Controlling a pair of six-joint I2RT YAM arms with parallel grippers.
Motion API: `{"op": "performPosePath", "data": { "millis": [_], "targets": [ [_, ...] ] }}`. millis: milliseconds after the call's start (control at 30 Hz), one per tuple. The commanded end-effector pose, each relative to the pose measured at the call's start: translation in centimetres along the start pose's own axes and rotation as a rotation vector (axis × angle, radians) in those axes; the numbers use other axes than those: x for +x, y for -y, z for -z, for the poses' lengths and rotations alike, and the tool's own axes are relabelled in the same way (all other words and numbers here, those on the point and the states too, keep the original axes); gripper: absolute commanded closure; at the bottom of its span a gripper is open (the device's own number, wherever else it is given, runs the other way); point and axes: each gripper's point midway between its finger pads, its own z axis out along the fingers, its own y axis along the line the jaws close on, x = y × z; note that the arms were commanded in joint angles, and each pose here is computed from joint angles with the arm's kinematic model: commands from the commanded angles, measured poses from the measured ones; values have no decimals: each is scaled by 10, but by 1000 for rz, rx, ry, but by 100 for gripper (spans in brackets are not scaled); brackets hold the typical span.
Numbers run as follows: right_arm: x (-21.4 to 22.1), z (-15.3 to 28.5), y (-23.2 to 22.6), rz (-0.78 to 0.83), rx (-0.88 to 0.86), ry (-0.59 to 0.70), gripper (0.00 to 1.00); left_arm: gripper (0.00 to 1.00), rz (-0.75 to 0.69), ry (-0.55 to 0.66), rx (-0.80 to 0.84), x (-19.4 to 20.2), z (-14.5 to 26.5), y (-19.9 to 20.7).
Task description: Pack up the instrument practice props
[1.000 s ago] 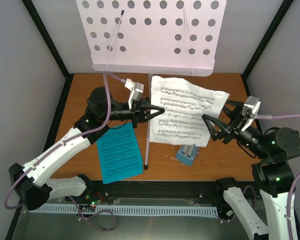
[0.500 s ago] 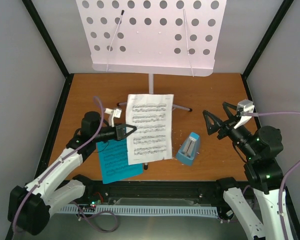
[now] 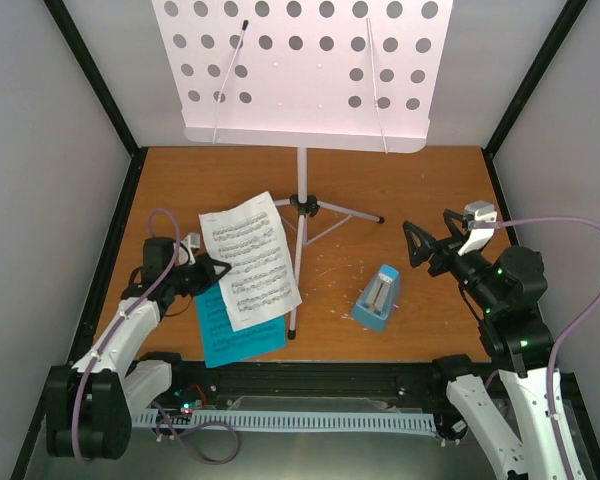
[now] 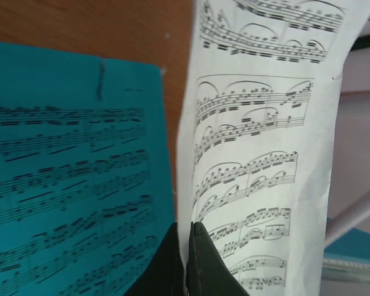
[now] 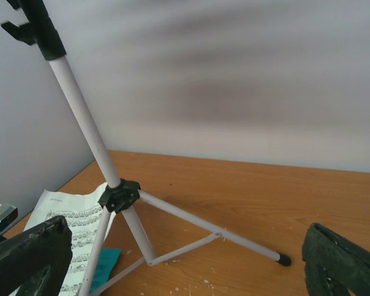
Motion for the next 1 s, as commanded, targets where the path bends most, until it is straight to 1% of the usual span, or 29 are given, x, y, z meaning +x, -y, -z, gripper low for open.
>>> {"op": "performPosePath", "data": {
  "millis": [0,233,300,333,433,533,567,600,633,667,700,733,967],
  "targets": [
    [3,-3,3,22,9,9,0,100,70,30,-102,-6,2,-24],
    [10,-9,3,15,-6,-6,0,100,118,70,-265,-11,5,-58],
    [12,-10,3,14,-10,-8,0,100,122,80,-289,-11,6,-62],
    [12,-10,4,13,-9,-9,0,98,122,86,-297,-12,7,-63],
    [14,-11,4,10,-9,-12,0,84,112,116,-317,-17,12,-64],
    [14,-12,3,1,-16,-10,0,64,91,139,-312,-22,15,-59],
    [13,-12,2,-6,-21,-8,0,54,84,146,-307,-24,17,-56],
    [13,-13,1,-11,-27,-9,0,40,77,155,-306,-27,18,-53],
    [13,-14,0,-19,-38,-5,0,23,72,163,-304,-29,20,-51],
    [13,-15,-2,-27,-50,-5,0,10,63,176,-303,-32,23,-47],
    [13,-16,-3,-38,-61,-5,0,2,55,191,-303,-36,26,-43],
    [14,-17,-5,-48,-72,-7,0,1,42,207,-304,-40,30,-39],
    [19,-30,-11,-141,-137,-26,0,0,-93,386,-313,-82,69,3]
  ]
}}
